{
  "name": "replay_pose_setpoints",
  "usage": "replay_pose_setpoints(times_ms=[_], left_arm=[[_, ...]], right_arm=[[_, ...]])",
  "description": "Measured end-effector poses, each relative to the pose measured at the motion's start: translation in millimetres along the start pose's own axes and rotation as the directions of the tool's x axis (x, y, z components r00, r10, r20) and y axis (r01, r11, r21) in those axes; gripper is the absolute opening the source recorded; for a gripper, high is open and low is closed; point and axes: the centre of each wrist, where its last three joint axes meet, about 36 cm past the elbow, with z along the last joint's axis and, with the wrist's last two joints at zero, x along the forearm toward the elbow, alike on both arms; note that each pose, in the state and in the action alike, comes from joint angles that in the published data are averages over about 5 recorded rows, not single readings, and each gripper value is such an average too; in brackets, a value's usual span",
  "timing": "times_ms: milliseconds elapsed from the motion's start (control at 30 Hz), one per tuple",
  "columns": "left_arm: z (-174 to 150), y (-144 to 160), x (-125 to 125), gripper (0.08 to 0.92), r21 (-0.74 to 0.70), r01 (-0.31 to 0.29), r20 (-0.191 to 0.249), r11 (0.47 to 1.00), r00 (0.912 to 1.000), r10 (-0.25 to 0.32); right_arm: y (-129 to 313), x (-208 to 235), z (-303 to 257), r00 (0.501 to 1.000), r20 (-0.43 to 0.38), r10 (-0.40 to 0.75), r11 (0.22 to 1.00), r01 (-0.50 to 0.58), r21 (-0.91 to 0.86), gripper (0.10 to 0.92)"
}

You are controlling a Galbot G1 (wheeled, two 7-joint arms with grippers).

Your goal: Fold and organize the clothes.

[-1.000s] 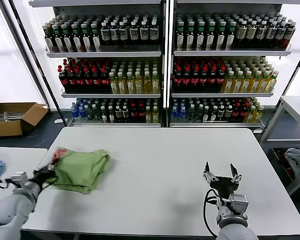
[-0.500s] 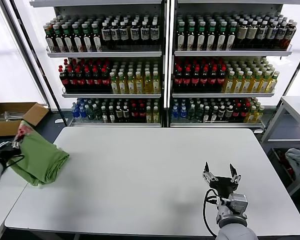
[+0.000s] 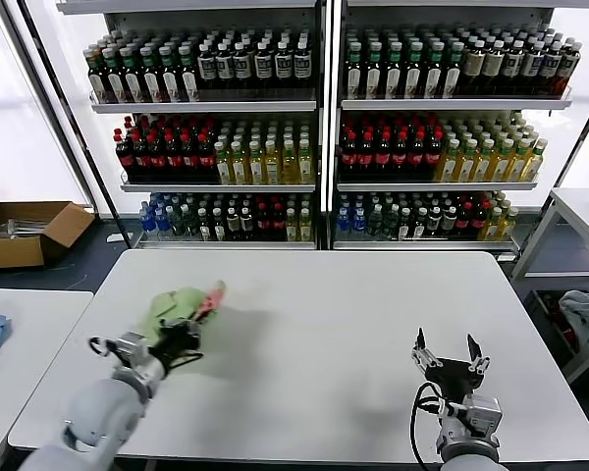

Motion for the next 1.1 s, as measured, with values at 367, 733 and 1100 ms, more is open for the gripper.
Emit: replay_pose_setpoints(times_ms=[367, 733, 1100], left_arm=[[-2, -79, -34, 0.404, 0.066, -0.148, 0.049, 0.987, 0.9882, 0.145], [-22, -97, -35, 0.716, 0.153, -0.152, 0.133, 0.976, 0.9822, 0.132], [-30, -55, -16, 0.823, 0.096, 0.099, 0.158, 0.99, 0.981, -0.113]], right_arm=[[8, 0, 7, 0.999, -0.034, -0.002, 1.0, 0.002, -0.002, 0.823], [38, -29, 2, 0.98, -0.116, -0.16, 0.982, 0.147, -0.115, 0.823], [112, -81, -13, 0.876, -0.184, -0.447, 0.885, 0.403, -0.233, 0.821]])
